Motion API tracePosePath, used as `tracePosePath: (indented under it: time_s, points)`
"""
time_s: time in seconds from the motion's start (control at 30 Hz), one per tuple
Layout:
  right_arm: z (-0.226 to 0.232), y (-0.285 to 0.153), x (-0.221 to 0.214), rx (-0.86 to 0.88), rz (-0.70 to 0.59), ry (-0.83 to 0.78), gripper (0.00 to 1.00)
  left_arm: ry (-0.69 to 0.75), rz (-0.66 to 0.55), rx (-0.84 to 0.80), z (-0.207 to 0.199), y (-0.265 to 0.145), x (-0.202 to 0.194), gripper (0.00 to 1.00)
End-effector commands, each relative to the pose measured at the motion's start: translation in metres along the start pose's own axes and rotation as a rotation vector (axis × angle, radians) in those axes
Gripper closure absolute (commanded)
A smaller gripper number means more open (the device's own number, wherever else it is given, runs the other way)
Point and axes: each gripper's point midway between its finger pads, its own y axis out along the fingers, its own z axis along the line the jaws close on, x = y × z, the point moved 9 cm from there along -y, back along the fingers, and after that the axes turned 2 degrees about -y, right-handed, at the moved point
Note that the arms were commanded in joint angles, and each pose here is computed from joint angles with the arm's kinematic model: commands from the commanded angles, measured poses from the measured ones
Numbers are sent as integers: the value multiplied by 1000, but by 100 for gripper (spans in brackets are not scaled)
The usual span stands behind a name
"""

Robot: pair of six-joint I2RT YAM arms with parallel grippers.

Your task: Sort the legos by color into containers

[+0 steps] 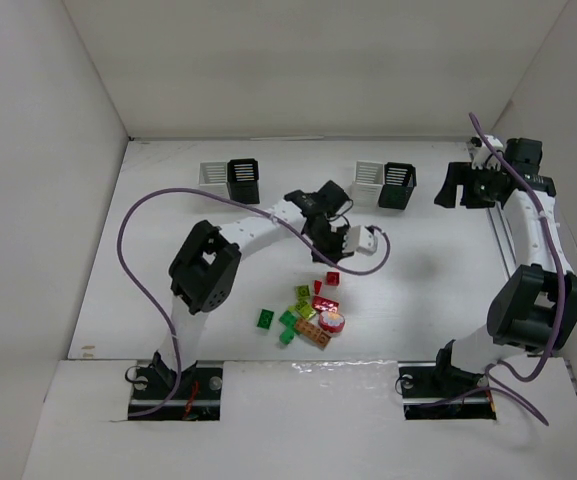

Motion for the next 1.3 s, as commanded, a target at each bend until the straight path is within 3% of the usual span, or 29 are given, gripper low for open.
tracePosePath:
  time_s: [0.0, 0.23, 0.37, 0.4, 0.57, 0.83, 1.27]
  points:
    - [3, -7, 17, 14, -50, -35, 19, -35, -88, 114, 29, -51, 22, 100]
    - [14, -2, 23, 48, -53, -64, 19, -191, -237, 311, 62, -139, 35, 100]
    - [20, 2, 25, 72, -50, -77, 19, -173, -197, 339, 55, -155, 31, 96]
    - [20, 2, 25, 72, -50, -77, 19, -180, -176, 285, 46, -146, 28, 72]
    - [22, 3, 30, 77, -56, -87, 18, -138, -136, 133, 2, -107, 21, 32]
    - [21, 4, 25, 61, -35, -87, 18, -61, -106, 25, -19, -47, 17, 30]
    - [23, -5, 24, 52, -33, -114, 18, -2, -36, 101, -2, 1, 10, 31]
